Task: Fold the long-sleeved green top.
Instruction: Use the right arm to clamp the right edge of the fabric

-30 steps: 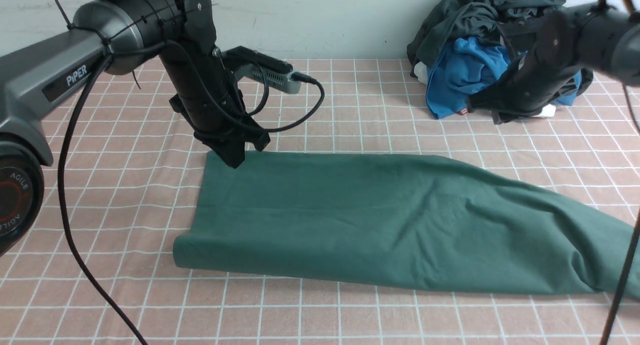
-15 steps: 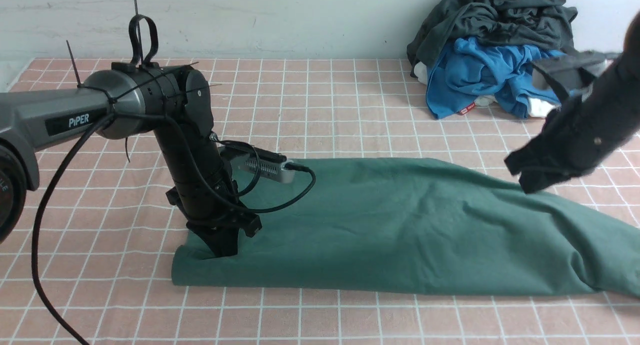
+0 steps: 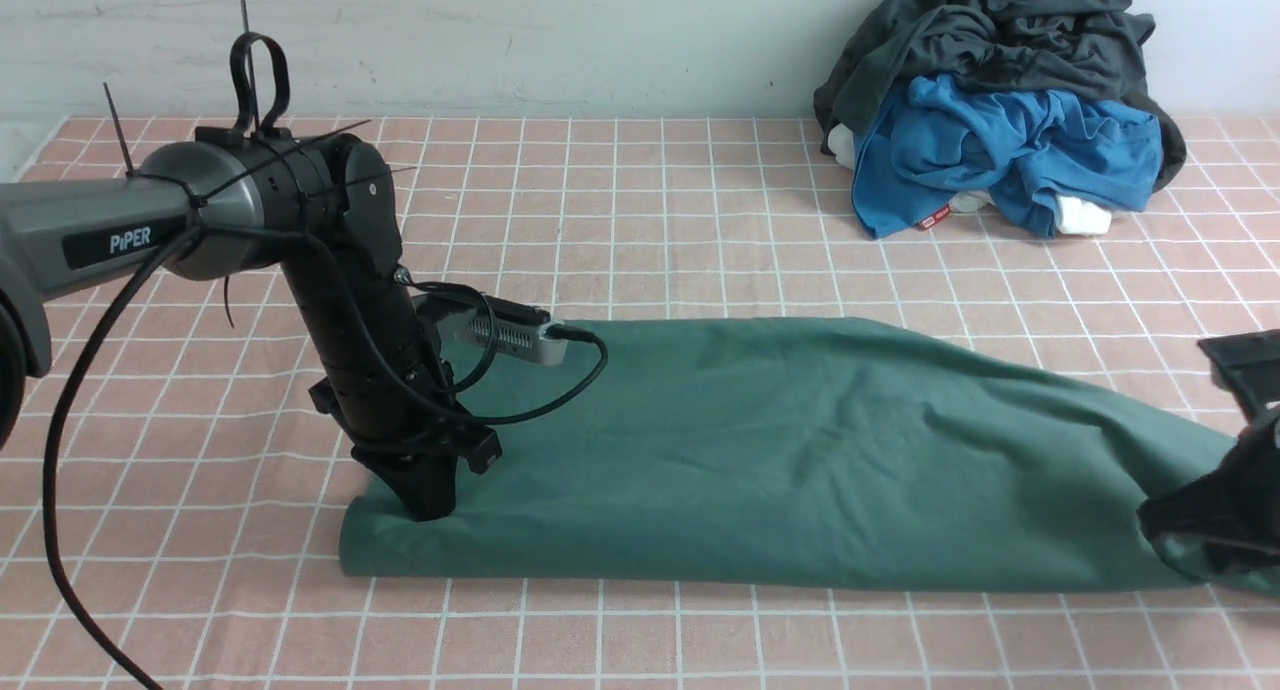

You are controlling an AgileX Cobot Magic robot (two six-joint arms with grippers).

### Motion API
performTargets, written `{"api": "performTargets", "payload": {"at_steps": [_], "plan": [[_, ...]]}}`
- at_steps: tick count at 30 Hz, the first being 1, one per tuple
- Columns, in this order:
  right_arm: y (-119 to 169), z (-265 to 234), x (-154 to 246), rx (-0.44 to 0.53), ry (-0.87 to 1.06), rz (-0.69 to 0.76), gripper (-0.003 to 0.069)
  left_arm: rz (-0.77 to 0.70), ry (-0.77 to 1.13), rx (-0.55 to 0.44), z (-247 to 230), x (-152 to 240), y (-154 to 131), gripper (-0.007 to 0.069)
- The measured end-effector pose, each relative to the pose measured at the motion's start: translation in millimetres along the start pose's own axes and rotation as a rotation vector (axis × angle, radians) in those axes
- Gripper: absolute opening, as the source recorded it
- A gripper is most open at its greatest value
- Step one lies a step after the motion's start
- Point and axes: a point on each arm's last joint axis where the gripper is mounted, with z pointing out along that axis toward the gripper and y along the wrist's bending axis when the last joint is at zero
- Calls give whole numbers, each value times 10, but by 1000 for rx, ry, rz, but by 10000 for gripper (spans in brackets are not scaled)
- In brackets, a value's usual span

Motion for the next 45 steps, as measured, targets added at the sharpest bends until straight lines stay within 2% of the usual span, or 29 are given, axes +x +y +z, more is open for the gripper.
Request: {"api": "performTargets", "payload": {"at_steps": [8, 15, 19, 21, 28, 31, 33, 35, 38, 40, 41, 42, 43, 44, 45], "plan": [[-633, 144, -210, 76, -6, 193, 69, -75, -20, 35, -52, 73, 200, -3], [-739, -63, -309, 92, -60, 185, 69, -69, -21, 38, -57, 77, 203, -3], [-789, -60, -290, 81, -57, 216, 95, -69, -23, 37, -68, 80, 200, -3], [-851, -42, -267, 62, -53, 250, 150, -69, -23, 37, -68, 82, 199, -3], [-862, 201, -223, -55, 7, 299, 447, -68, -23, 37, -70, 81, 199, -3], [-827, 375, -208, -78, 49, 299, 517, -68, -23, 37, -70, 81, 199, -3], [-835, 399, -228, -82, 58, 292, 536, -68, -23, 37, -70, 81, 199, -3], [-834, 405, -233, -87, 64, 291, 533, -68, -23, 37, -70, 81, 199, -3], [-825, 406, -237, -98, 64, 287, 477, -68, -23, 37, -70, 81, 199, -3], [-813, 404, -241, -112, 61, 287, 404, -68, -23, 37, -70, 81, 199, -3], [-806, 400, -244, -120, 58, 283, 342, -68, -23, 37, -70, 81, 199, -3], [-805, 399, -245, -121, 58, 285, 330, -68, -23, 37, -70, 81, 199, -3], [-791, 380, -251, -135, 46, 272, 232, -68, -23, 37, -70, 81, 199, -3], [-789, 377, -249, -136, 46, 271, 220, -68, -23, 37, -70, 81, 199, -3], [-787, 348, -249, -137, 34, 243, 118, -68, -23, 37, -70, 81, 199, -3]]}}
